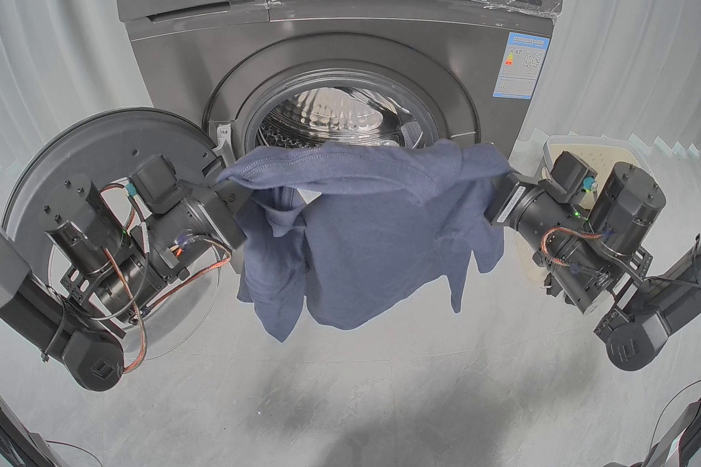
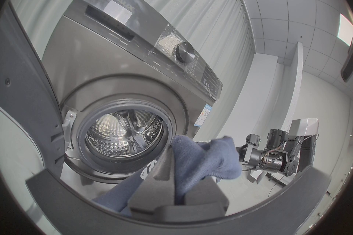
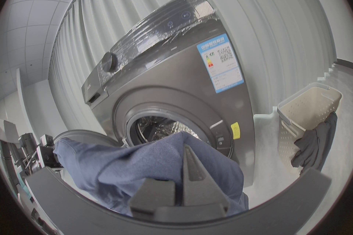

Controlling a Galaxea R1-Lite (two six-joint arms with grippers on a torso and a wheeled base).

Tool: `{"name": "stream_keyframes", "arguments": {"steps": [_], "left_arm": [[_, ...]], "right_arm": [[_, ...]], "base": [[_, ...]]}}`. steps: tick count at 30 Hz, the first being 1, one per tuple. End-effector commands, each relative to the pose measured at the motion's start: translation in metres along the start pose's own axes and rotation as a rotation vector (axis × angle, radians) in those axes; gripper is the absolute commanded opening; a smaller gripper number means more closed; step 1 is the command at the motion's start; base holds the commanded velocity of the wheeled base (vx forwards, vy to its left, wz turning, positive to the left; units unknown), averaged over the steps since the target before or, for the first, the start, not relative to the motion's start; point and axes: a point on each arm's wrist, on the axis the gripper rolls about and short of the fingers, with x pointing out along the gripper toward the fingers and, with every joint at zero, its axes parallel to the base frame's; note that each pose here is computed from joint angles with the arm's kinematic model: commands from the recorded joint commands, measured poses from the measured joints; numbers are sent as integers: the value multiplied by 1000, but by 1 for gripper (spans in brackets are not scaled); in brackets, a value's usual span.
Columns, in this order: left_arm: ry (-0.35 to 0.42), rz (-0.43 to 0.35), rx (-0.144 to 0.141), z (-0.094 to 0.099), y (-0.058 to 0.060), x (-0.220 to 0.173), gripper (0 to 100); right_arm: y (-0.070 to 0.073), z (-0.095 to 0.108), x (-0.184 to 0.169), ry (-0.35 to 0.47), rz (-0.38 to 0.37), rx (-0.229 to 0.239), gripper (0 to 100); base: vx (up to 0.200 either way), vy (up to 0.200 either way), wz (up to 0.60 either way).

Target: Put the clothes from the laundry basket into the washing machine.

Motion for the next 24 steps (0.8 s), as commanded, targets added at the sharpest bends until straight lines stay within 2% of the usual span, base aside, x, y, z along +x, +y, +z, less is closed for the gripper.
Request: {"name": "stream_keyframes", "arguments": {"steps": [1, 2, 4, 7, 9, 10, 13, 18, 20, 24], "left_arm": [[44, -10, -1, -14, -1, 5, 0], [56, -17, 20, -19, -3, 7, 0], [51, -17, 32, -19, -3, 8, 0], [39, -10, 35, -17, -3, 10, 0], [37, -10, 33, -18, -4, 12, 0], [33, -13, 33, -17, -5, 13, 0], [23, -15, 35, -16, -6, 16, 0], [17, -16, 37, -15, -6, 16, 0], [13, -14, 38, -14, -6, 17, 0], [3, -7, 38, -13, -6, 18, 0]], "right_arm": [[0, -12, -7, 54, 13, -9, 0], [6, -23, -14, 111, 61, -7, 0], [14, -32, -19, 138, 99, -2, 0], [19, -46, -19, 165, 113, -5, 0], [20, -62, -22, 220, 116, -25, 0], [23, -72, -26, 259, 129, -39, 100], [39, -102, -41, 367, 185, -64, 100], [44, -137, -66, 520, 235, -127, 100], [44, -145, -69, 541, 241, -139, 100], [46, -151, -68, 527, 254, -136, 100]], "base": [[0, 0, 0], [0, 0, 0], [0, 0, 0], [0, 0, 0], [0, 0, 0], [0, 0, 0], [0, 0, 0], [0, 0, 0], [0, 0, 0], [0, 0, 0]]}}
